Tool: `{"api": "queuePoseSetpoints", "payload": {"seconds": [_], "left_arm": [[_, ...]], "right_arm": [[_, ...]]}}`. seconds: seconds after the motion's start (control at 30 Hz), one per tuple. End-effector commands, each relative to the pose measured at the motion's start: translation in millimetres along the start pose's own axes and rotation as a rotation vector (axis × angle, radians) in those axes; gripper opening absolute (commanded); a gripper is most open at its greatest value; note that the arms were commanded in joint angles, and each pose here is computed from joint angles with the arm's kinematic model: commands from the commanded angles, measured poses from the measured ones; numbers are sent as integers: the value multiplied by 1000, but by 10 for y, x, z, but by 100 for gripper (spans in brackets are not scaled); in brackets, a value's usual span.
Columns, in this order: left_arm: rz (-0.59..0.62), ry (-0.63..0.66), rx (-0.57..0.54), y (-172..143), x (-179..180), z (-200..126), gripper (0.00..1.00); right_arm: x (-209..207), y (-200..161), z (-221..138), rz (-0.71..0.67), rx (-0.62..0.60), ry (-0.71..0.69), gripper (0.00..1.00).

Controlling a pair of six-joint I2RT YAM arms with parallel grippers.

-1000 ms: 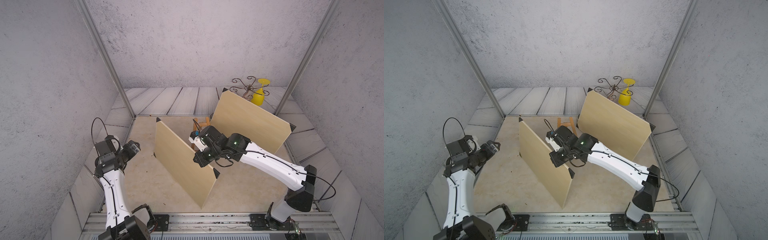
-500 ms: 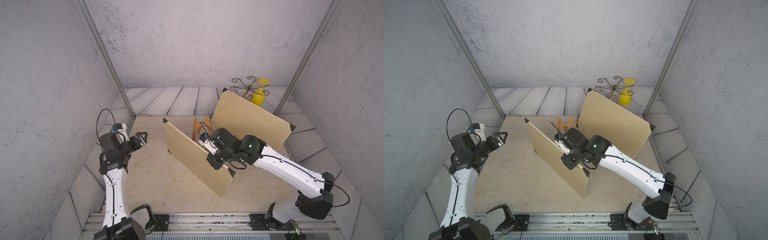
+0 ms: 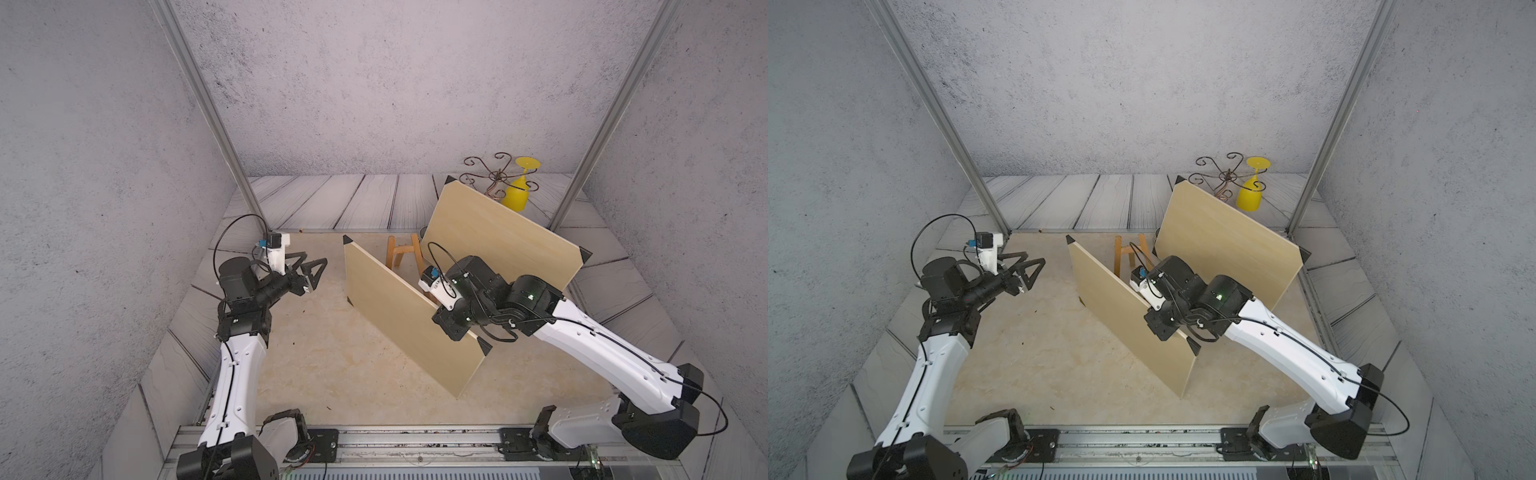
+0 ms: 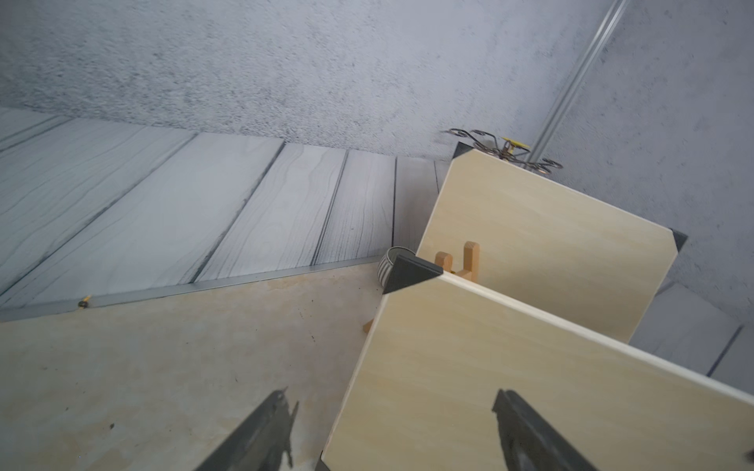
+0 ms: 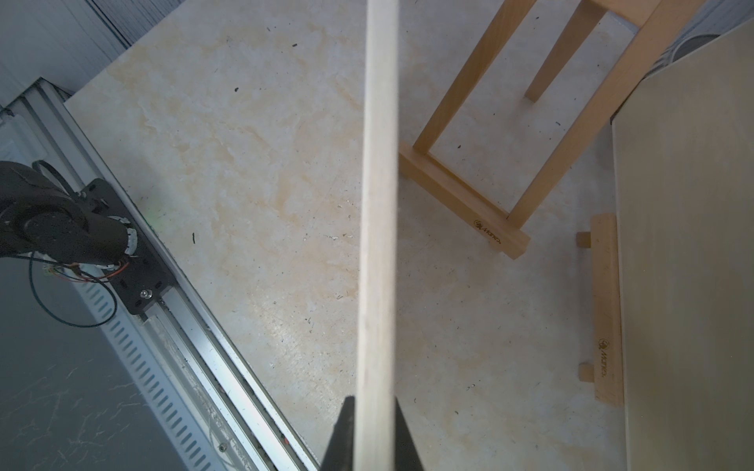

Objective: Assemble the easel
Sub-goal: Pick up the drawing board from the center of the board.

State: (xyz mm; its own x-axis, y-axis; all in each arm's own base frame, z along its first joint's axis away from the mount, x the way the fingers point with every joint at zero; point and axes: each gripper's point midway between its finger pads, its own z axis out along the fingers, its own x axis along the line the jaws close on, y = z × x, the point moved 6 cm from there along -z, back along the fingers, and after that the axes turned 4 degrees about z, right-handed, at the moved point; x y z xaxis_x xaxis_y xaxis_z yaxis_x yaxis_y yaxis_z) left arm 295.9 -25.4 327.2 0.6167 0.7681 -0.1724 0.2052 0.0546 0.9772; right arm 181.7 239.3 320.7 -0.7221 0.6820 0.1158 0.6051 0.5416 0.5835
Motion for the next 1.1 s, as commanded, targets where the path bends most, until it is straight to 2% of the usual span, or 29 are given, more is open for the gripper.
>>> {"api": "queuePoseSetpoints", "payload": {"seconds": [0.0,0.07,0.37,0.43,0.67,0.87,0.97,1.07], "left_arm": [[171,-157,4,-5,-121,41,80],[181,-174,7,-76,-88,85,80],[249,-430,86,-452,-101,339,80],[237,-412,109,-514,-28,385,79],[223,-515,97,-550,46,499,79],[253,-467,169,-570,183,627,79],[255,-511,125,-500,197,677,79],[276,-518,128,-504,180,753,79]], "right_arm": [[-40,79,-64,-27,-94,25,0],[-53,51,-38,-39,-80,28,0],[-77,133,-155,-140,-47,-10,0],[-98,113,-175,-166,-45,-28,0],[-126,86,-200,-223,-38,-18,0],[-203,13,-301,-207,-77,-1,0],[-222,-16,-338,-206,-91,19,0],[-219,-59,-347,-210,-77,38,0]]}}
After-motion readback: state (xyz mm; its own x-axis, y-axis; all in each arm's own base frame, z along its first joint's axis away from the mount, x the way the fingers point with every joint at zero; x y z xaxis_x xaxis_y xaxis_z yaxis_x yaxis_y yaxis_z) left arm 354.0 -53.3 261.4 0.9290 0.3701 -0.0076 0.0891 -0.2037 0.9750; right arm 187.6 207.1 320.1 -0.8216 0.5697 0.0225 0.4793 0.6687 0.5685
